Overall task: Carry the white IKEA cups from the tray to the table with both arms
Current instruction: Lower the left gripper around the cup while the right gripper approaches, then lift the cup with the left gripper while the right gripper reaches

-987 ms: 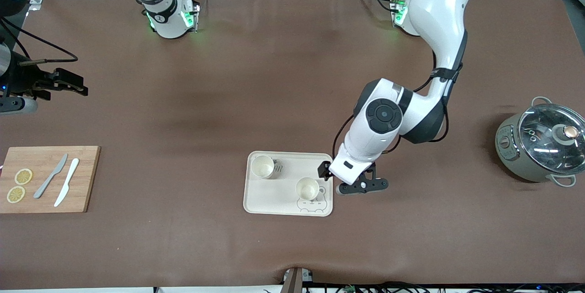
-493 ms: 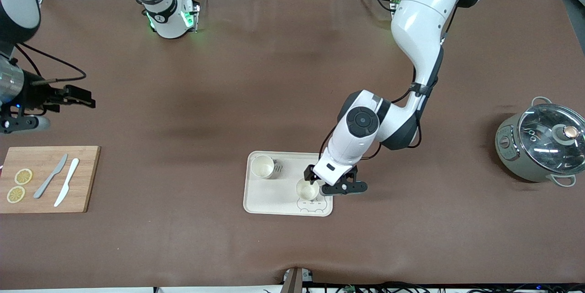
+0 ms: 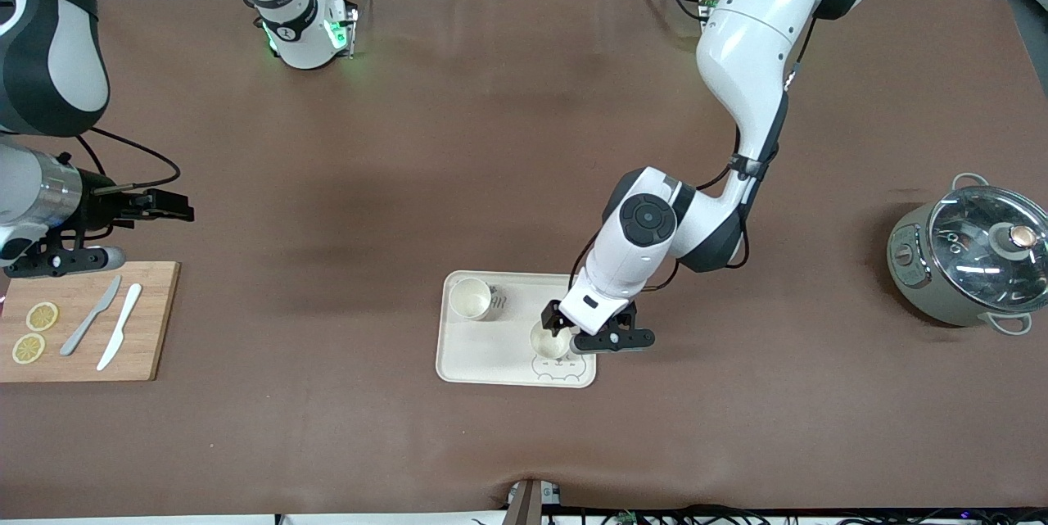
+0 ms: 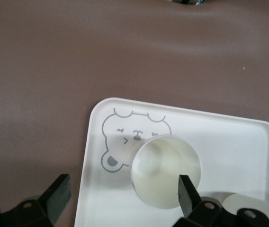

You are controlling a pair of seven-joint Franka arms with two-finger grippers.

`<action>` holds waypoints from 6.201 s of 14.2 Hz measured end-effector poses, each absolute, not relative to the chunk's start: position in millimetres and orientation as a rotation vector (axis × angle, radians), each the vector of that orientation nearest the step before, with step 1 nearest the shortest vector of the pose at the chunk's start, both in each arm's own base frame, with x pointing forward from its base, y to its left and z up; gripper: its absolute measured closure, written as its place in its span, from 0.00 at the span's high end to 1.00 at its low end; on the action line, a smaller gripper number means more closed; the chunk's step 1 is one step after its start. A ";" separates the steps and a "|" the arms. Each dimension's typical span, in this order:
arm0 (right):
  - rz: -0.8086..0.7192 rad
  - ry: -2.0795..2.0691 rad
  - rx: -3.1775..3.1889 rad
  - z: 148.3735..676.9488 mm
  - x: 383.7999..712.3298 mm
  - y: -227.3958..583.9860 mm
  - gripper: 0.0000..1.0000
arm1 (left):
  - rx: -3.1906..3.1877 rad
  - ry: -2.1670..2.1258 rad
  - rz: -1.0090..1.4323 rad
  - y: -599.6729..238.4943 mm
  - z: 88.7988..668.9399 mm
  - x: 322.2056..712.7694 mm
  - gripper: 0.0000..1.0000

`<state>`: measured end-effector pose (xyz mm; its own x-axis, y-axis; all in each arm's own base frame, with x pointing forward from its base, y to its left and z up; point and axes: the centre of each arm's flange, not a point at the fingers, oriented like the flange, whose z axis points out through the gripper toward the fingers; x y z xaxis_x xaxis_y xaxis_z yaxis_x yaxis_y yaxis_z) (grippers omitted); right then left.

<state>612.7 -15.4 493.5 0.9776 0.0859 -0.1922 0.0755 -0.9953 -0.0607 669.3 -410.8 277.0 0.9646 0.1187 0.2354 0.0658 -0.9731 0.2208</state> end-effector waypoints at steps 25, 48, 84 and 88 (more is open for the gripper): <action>0.306 0.203 -3.031 464.2 627.0 60.1 1.00 | 2.879 0.143 0.414 -408.9 213.5 671.4 1.00; 0.196 0.470 -3.018 415.6 643.4 160.4 1.00 | 2.891 0.103 0.438 -415.2 215.3 669.2 0.45; 0.096 1.011 -2.867 287.6 638.4 336.6 1.00 | 3.054 0.036 0.073 -244.2 455.7 670.5 0.04; 0.079 1.015 -2.857 284.3 640.8 337.2 1.00 | 3.058 -0.022 0.039 -169.1 478.9 674.3 0.04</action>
<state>640.8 337.2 284.3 0.7753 -0.6258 -0.0855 -0.6314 -0.7708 -0.0846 674.3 -169.1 478.9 0.9996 -0.0131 0.0259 -0.0152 -0.9964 0.0830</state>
